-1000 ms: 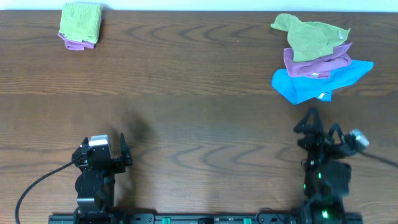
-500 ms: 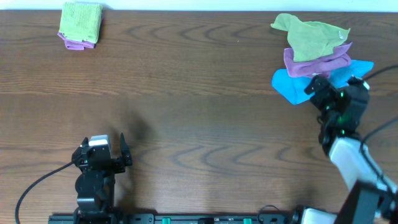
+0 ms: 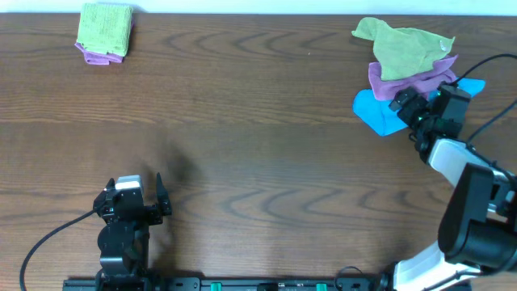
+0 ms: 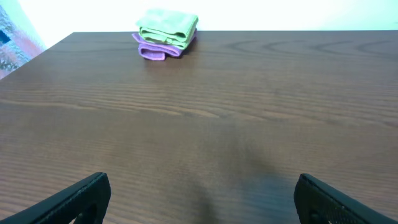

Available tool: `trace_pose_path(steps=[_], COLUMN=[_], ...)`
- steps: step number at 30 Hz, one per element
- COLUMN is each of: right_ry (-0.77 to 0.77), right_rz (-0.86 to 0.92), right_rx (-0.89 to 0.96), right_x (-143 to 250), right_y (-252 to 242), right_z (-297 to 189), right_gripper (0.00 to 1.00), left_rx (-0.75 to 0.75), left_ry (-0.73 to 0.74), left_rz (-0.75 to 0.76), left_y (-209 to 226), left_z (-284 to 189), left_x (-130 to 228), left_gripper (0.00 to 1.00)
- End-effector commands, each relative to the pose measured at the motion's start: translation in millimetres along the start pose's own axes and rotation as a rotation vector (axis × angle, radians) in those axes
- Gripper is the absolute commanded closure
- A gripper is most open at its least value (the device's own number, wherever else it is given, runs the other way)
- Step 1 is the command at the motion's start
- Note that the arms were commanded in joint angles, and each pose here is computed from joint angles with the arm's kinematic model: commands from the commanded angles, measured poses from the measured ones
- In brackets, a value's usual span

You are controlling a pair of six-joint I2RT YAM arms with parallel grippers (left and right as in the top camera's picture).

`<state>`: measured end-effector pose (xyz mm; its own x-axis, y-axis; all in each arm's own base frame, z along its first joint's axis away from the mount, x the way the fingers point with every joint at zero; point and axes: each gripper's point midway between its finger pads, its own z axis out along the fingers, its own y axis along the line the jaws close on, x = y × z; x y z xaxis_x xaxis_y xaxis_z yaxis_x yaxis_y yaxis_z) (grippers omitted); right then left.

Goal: Fold the cloth
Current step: 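Reach the right gripper to the blue cloth under the pile and grasp it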

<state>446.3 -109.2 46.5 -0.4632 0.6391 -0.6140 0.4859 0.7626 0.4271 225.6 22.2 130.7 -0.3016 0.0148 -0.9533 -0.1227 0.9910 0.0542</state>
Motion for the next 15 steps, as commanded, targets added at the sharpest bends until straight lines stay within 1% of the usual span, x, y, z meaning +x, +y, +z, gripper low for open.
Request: trace_pose_path(steps=[1, 9, 11, 12, 14, 15], right_ry=[0.023, 0.124, 0.133, 0.13, 0.121, 0.117], right_rz=[-0.01, 0.003, 0.005, 0.004, 0.003, 0.002], right_rx=[0.012, 0.016, 0.016, 0.02, 0.017, 0.015], right_x=[3.1, 26.2, 28.3, 27.8, 25.6, 24.6], right_y=[-5.7, -9.5, -9.8, -10.4, -9.6, -9.1], right_z=[6.1, 4.1, 3.8, 3.9, 4.3, 4.4], right_gripper=[0.04, 0.07, 0.11, 0.19, 0.45, 0.66], left_rx=[-0.013, -0.013, -0.013, -0.013, -0.013, -0.013], left_ry=[0.025, 0.025, 0.025, 0.025, 0.025, 0.025], left_rz=[-0.003, -0.003, -0.003, -0.003, -0.003, -0.003], left_y=[1.7, 1.7, 1.7, 1.7, 1.7, 1.7], left_z=[2.8, 2.8, 2.8, 2.8, 2.8, 2.8], left_x=[10.7, 10.7, 10.7, 10.7, 10.7, 10.7], left_gripper=[0.05, 0.05, 0.05, 0.05, 0.05, 0.05])
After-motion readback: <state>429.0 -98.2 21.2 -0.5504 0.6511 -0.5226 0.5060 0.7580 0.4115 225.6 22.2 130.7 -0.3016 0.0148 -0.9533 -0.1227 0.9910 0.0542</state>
